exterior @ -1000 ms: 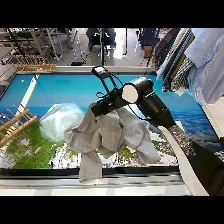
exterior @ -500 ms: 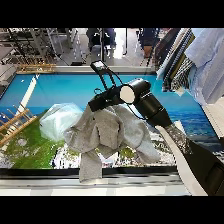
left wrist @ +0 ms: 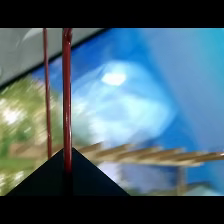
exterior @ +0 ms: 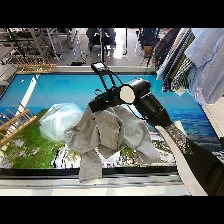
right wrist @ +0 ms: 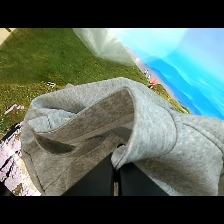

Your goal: Fold the clothes and pants, and hang the long-sleeved shirts on hangers.

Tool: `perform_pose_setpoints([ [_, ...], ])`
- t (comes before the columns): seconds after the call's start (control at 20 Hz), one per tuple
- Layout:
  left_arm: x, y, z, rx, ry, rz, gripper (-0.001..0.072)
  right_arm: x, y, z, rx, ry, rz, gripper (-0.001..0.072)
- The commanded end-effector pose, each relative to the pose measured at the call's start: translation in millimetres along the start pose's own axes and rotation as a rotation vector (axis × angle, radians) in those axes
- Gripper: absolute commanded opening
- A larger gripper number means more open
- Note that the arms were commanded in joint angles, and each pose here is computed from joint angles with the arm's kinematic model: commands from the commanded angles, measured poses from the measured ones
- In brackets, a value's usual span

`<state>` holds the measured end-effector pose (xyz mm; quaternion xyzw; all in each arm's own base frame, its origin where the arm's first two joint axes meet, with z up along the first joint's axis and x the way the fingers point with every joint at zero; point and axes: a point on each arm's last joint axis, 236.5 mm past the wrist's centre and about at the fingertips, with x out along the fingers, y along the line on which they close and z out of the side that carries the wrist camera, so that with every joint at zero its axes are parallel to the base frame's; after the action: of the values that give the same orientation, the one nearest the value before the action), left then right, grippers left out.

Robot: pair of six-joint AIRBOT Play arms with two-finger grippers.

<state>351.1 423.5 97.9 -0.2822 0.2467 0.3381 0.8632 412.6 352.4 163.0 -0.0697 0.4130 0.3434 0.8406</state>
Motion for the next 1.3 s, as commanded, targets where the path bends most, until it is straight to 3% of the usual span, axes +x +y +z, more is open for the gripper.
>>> perform_pose_setpoints([
  [0.0,-95.5,-120.2,65.1,0.008,-0.219,-0.396,0.0023,-2.2,-6.5,0.0,-0.007,0.001,-0.024,0.0028],
  [0.15,-221.4,-271.0,28.2,0.322,-0.289,-1.106,0.0023,-22.3,-39.3,9.7,-0.038,-0.037,-0.144,0.0027],
  [0.25,-249.3,-310.1,-46.9,0.505,-0.089,-1.310,0.0022,-39.5,-66.2,16.2,0.008,-0.069,-0.200,0.0027],
  [0.45,-251.6,-333.0,-204.5,0.936,0.382,-1.360,0.0022,-52.5,-116.1,14.3,0.150,-0.086,-0.262,0.0027],
  [0.6,-293.9,-352.4,-266.4,1.106,0.491,-1.576,0.0023,-58.9,-138.0,12.5,0.184,-0.091,-0.290,0.0027],
  [0.9,-312.6,-358.7,-323.1,1.157,0.706,-1.721,0.0023,-59.7,-140.4,12.0,0.189,-0.090,-0.290,0.0028],
  [1.05,-293.4,-360.5,-334.2,1.098,0.785,-1.702,0.0022,-58.3,-135.1,11.4,0.185,-0.085,-0.272,0.0028],
  [1.25,-251.9,-375.0,-337.6,1.009,0.767,-1.610,0.0022,-50.2,-94.2,15.0,0.045,-0.072,-0.189,0.0028],
])
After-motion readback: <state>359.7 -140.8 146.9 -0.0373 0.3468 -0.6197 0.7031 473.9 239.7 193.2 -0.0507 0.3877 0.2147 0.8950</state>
